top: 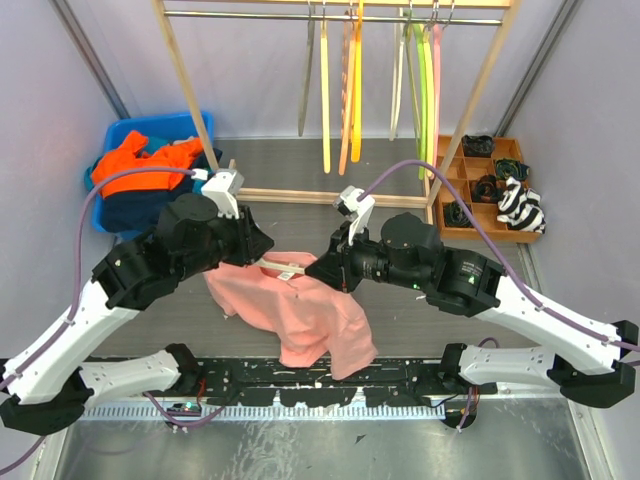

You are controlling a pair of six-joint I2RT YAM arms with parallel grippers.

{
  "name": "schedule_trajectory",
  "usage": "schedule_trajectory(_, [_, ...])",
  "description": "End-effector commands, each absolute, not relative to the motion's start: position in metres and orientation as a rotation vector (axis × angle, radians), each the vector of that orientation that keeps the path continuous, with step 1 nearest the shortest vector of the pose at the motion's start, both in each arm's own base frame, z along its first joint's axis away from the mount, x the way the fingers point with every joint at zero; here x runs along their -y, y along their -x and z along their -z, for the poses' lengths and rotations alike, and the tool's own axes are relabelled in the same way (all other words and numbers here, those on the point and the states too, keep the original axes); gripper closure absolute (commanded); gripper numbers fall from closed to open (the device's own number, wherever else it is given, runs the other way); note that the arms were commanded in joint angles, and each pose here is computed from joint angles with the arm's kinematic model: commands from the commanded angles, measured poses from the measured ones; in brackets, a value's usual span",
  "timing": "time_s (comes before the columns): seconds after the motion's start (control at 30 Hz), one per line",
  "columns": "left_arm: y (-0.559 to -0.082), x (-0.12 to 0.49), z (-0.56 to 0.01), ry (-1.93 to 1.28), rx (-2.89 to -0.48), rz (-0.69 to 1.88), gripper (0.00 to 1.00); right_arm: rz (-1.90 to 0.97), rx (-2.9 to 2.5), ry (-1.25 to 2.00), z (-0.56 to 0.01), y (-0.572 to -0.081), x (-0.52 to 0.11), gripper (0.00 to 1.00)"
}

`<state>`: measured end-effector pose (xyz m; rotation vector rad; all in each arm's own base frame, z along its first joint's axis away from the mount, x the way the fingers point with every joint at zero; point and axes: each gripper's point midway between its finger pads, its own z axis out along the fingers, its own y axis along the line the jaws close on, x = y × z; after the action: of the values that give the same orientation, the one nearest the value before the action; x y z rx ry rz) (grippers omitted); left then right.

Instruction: Place the t-shirt on the hanger

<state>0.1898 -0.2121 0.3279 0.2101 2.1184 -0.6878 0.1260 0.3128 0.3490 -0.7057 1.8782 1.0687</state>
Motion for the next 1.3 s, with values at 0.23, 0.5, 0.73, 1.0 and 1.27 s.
schedule_trajectory(0.23, [-0.2, 0.216, -0.329, -0.237, -2.088, 0.642, 1.0, -1.119, -1.755, 0.695, -0.372, -0.13, -0.322, 0.99])
schedule_trajectory(0.5, [-0.208, 0.217, -0.327, -0.288, -2.08, 0.569, 1.0, -1.071, -1.86, 0.732, -0.341, -0.127, -0.319, 0.94])
schedule_trajectory(0.73, [-0.207, 0.225, -0.308, -0.366, -2.067, 0.543, 1.0, -1.065, -1.991, 0.784, -0.305, -0.116, -0.317, 0.7])
schedule_trajectory(1.0, [-0.2, 0.228, -0.284, -0.403, -2.092, 0.513, 1.0, -1.033, -2.06, 0.805, -0.296, -0.112, -0.313, 0.56])
schedule_trajectory(1.27, [-0.194, 0.231, -0.27, -0.427, -2.108, 0.495, 1.0, -1.019, -2.078, 0.804, -0.313, -0.107, -0.301, 0.34])
